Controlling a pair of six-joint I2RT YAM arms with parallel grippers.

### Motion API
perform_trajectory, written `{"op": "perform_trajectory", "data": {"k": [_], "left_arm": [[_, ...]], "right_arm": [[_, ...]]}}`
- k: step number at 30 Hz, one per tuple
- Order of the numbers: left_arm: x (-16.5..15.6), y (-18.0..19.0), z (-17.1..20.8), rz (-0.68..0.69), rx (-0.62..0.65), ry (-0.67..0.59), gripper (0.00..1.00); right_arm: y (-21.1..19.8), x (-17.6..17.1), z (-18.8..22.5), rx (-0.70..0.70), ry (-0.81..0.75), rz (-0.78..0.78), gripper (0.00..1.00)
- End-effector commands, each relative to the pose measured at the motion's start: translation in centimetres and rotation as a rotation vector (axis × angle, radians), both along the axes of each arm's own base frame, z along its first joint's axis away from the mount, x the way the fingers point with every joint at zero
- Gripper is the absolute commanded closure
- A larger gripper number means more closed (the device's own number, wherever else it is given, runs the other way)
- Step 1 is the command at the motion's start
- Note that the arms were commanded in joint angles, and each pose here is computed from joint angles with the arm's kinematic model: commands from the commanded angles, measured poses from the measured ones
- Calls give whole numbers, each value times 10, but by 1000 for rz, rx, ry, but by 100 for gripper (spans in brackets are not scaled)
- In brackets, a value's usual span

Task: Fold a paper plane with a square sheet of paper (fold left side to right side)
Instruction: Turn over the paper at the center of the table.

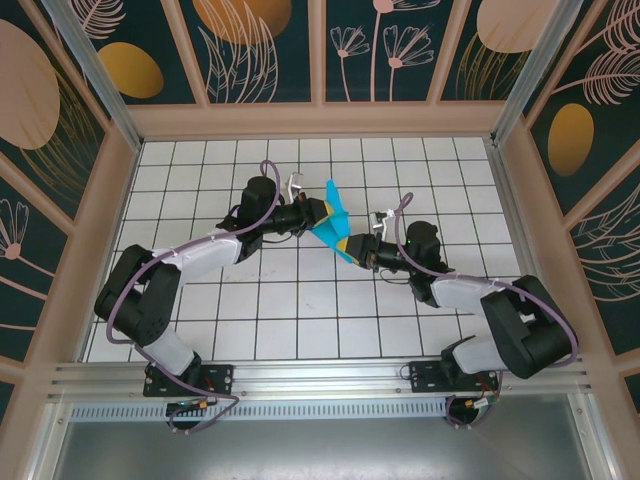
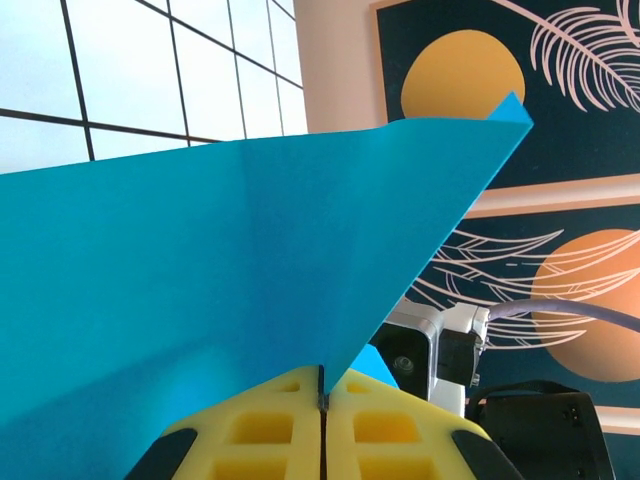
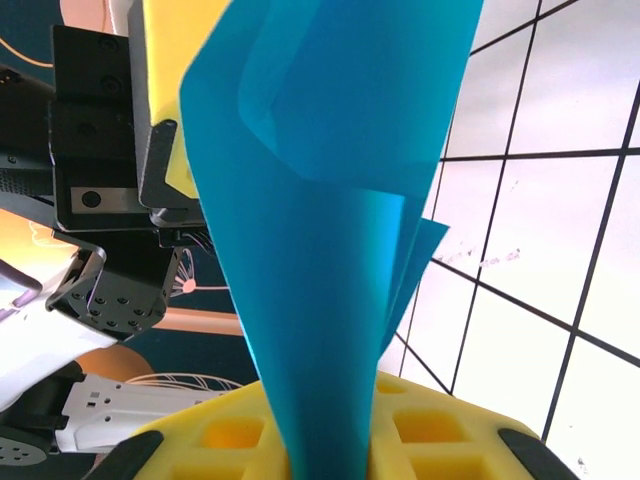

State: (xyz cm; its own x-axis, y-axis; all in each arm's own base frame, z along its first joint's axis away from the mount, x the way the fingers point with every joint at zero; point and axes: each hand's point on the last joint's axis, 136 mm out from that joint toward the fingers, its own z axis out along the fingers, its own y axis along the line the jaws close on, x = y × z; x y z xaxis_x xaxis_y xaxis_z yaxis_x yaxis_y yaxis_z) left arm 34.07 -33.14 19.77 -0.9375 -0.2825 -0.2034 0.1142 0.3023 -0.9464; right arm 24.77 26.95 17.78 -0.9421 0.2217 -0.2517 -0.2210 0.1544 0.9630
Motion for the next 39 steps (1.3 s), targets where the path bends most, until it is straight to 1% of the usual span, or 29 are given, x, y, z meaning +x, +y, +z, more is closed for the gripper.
{"op": "perform_trajectory", "data": {"k": [1, 3, 5, 8, 12, 13, 16, 20, 26, 29, 30, 34, 37, 39], "left_arm": [[-6, -1, 16, -18, -33, -42, 90], [-6, 0, 16, -19, -31, -44, 83], [-7, 1, 17, -18, -14, -52, 79], [-6, 8, 17, 1, 52, -76, 64], [-4, 29, 16, 69, 166, -103, 57], [-3, 37, 16, 98, 199, -111, 54], [0, 66, 17, 200, 310, -134, 47], [8, 107, 39, 370, 449, -211, 45], [3, 162, 65, 597, 569, -280, 43], [-3, 187, 77, 707, 596, -299, 42], [-7, 194, 73, 731, 610, -294, 42], [-18, 217, 82, 835, 605, -314, 41], [-24, 228, 88, 879, 599, -332, 41], [-27, 231, 90, 890, 600, -337, 41]], "right_arm": [[-4, -1, 2, -14, -40, -8, 82], [-5, 0, 0, -30, -43, -11, 83], [-5, 1, -4, -60, -42, -12, 84], [-8, 3, -12, -126, -45, -25, 84], [-16, 12, -29, -290, -61, -52, 90], [-21, 15, -34, -358, -66, -70, 92], [-38, 25, -41, -566, -112, -116, 93], [-61, 34, -43, -905, -208, -164, 93], [-79, 36, -46, -1448, -342, -161, 93], [-81, 35, -49, -1700, -419, -145, 93], [-82, 35, -50, -1775, -440, -141, 93], [-82, 32, -65, -2106, -538, -59, 93], [-81, 29, -81, -2288, -615, 18, 94], [-75, 27, -91, -2345, -657, 63, 94]]}}
